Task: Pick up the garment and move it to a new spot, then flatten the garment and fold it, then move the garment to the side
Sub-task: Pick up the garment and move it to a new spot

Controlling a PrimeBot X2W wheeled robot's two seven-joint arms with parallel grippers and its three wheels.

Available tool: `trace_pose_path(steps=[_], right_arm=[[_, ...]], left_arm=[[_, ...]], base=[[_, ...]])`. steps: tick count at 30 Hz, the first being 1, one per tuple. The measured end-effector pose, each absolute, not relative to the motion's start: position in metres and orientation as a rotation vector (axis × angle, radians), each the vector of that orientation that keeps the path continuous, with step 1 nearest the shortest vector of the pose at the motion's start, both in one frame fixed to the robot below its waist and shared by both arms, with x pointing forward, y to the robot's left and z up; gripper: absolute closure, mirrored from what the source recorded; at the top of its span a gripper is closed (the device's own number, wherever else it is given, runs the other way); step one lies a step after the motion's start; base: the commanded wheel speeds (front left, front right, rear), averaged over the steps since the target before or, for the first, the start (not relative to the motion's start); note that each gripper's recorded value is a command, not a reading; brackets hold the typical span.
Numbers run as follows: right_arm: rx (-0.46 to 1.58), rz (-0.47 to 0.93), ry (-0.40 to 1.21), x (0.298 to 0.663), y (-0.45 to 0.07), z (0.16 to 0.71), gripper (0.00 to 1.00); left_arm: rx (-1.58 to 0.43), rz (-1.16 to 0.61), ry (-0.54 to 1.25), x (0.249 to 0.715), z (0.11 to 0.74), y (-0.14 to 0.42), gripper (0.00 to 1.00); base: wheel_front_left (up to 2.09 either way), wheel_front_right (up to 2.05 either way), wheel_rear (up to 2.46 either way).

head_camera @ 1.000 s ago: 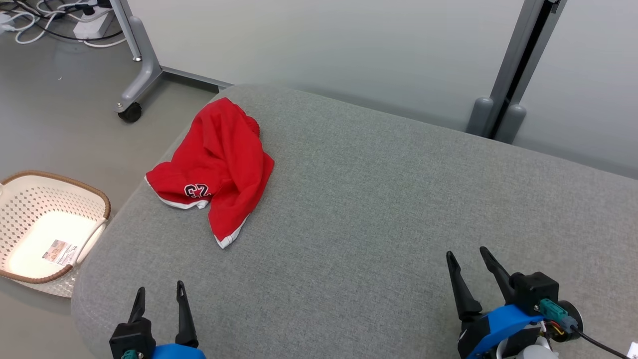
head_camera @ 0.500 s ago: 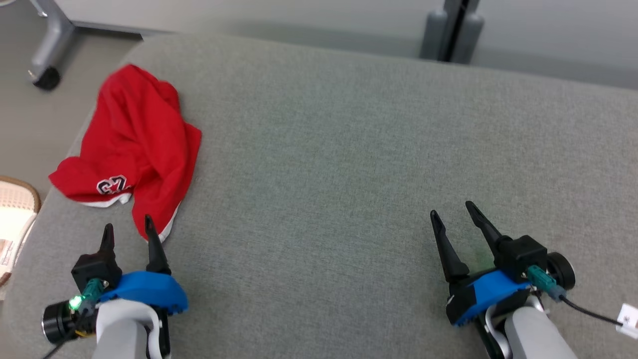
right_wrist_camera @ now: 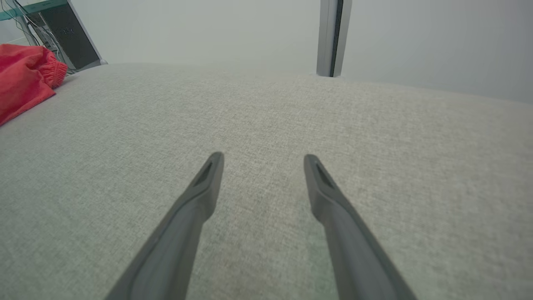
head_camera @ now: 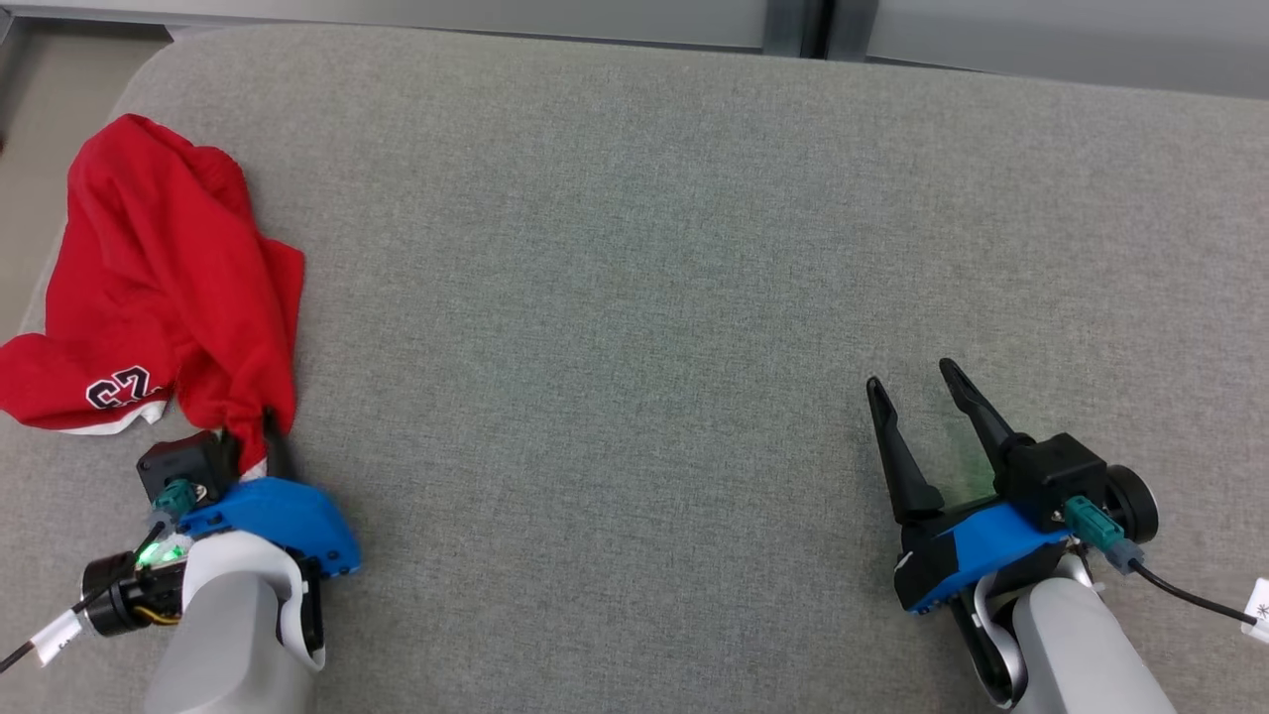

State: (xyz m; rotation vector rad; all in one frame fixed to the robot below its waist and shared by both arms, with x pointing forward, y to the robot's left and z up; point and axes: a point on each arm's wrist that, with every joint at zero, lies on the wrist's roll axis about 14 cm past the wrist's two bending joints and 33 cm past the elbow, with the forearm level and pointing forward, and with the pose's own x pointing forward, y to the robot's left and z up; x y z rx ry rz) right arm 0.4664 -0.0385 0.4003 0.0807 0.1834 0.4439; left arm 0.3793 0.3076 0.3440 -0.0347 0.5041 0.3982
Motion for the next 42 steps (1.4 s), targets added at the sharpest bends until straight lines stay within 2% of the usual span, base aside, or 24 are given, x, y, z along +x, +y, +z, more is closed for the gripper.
trace_pose_path(steps=[6,12,15,21,26,30,33,38,42], right_arm=[[0.095,0.430,0.148,0.466,-0.041,0.418,0.00],[0.129,0.397,0.127,0.457,-0.052,0.433,0.00],[0.145,0.361,0.128,0.450,-0.065,0.436,0.00],[0.169,0.253,0.126,0.433,-0.106,0.440,0.00],[0.167,0.147,0.123,0.414,-0.145,0.443,0.00],[0.167,0.075,0.103,0.401,-0.170,0.450,0.00],[0.167,0.043,0.082,0.395,-0.181,0.457,0.00],[0.171,0.050,0.075,0.398,-0.178,0.459,0.00],[0.166,0.091,0.079,0.404,-0.164,0.458,0.00]], left_arm=[[-0.009,0.312,0.262,0.424,0.414,0.301,1.00],[0.092,0.117,-0.012,0.471,0.511,0.265,1.00],[0.116,-0.006,-0.129,0.492,0.552,0.224,1.00],[0.076,-0.289,-0.206,0.509,0.583,0.112,1.00],[-0.019,-0.511,-0.311,0.501,0.620,0.024,1.00],[-0.165,-0.621,-0.394,0.482,0.655,-0.021,1.00],[-0.243,-0.607,-0.377,0.474,0.655,-0.028,1.00],[-0.266,-0.357,-0.168,0.477,0.572,0.045,1.00],[-0.222,-0.205,0.026,0.451,0.495,0.102,1.00]], base=[[0.00,0.00,0.00],[0.00,0.00,0.00],[0.00,0.00,0.00],[0.00,0.00,0.00],[0.00,0.00,0.00],[0.00,0.00,0.00],[0.00,0.00,0.00],[0.00,0.00,0.00],[0.00,0.00,0.00]])
